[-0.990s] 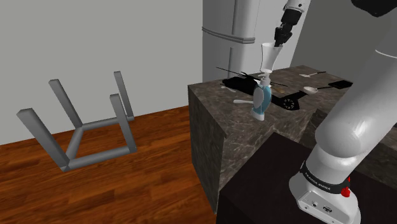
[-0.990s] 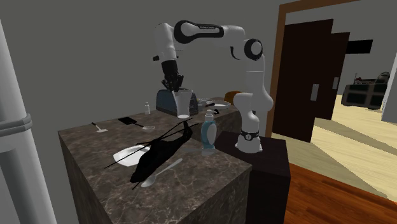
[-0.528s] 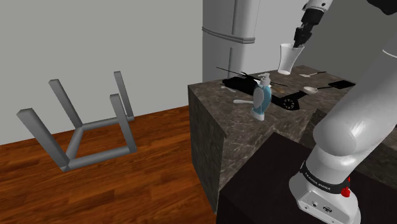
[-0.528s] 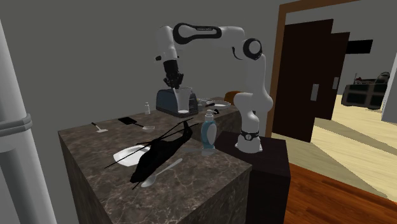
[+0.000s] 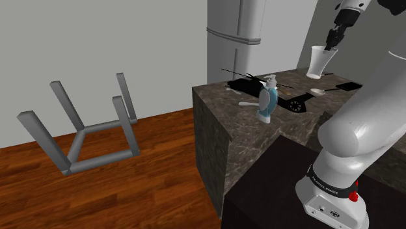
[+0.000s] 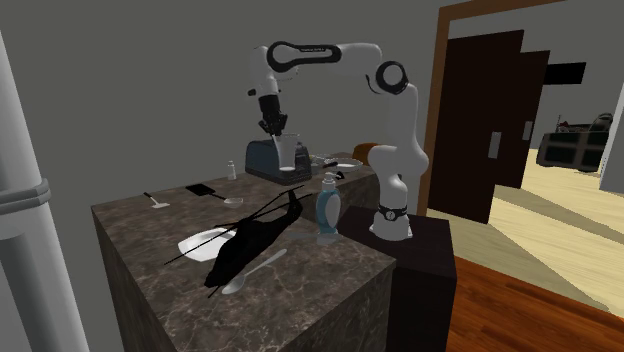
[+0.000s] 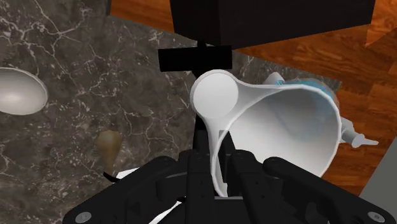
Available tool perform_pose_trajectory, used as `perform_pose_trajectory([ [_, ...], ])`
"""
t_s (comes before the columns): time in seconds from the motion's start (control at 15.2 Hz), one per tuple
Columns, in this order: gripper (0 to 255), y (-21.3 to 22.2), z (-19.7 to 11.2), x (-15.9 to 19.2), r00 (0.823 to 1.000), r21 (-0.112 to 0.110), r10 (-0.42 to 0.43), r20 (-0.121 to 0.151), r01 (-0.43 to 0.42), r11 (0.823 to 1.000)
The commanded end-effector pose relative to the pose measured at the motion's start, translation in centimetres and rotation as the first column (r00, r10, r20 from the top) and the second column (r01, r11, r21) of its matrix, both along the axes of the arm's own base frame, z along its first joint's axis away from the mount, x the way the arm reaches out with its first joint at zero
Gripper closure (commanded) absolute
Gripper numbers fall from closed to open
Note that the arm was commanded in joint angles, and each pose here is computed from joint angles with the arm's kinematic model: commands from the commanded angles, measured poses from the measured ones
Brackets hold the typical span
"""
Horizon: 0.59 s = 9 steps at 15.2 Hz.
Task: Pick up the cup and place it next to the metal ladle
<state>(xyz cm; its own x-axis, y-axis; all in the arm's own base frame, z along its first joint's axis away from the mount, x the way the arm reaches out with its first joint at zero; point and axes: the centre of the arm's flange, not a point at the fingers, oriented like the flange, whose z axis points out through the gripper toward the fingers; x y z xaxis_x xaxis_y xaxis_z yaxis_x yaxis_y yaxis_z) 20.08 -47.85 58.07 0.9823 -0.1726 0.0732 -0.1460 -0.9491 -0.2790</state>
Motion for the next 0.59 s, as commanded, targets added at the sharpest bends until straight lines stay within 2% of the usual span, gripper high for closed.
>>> perform_pose_trajectory([
  [0.0, 255, -1.1, -0.1, -2.4, 1.0, 0.0, 0.002, 0.0, -0.002, 1.0],
  [0.53, 255, -6.0, -0.1, -11.8, 1.0, 0.0, 0.002, 0.0, -0.002, 1.0],
])
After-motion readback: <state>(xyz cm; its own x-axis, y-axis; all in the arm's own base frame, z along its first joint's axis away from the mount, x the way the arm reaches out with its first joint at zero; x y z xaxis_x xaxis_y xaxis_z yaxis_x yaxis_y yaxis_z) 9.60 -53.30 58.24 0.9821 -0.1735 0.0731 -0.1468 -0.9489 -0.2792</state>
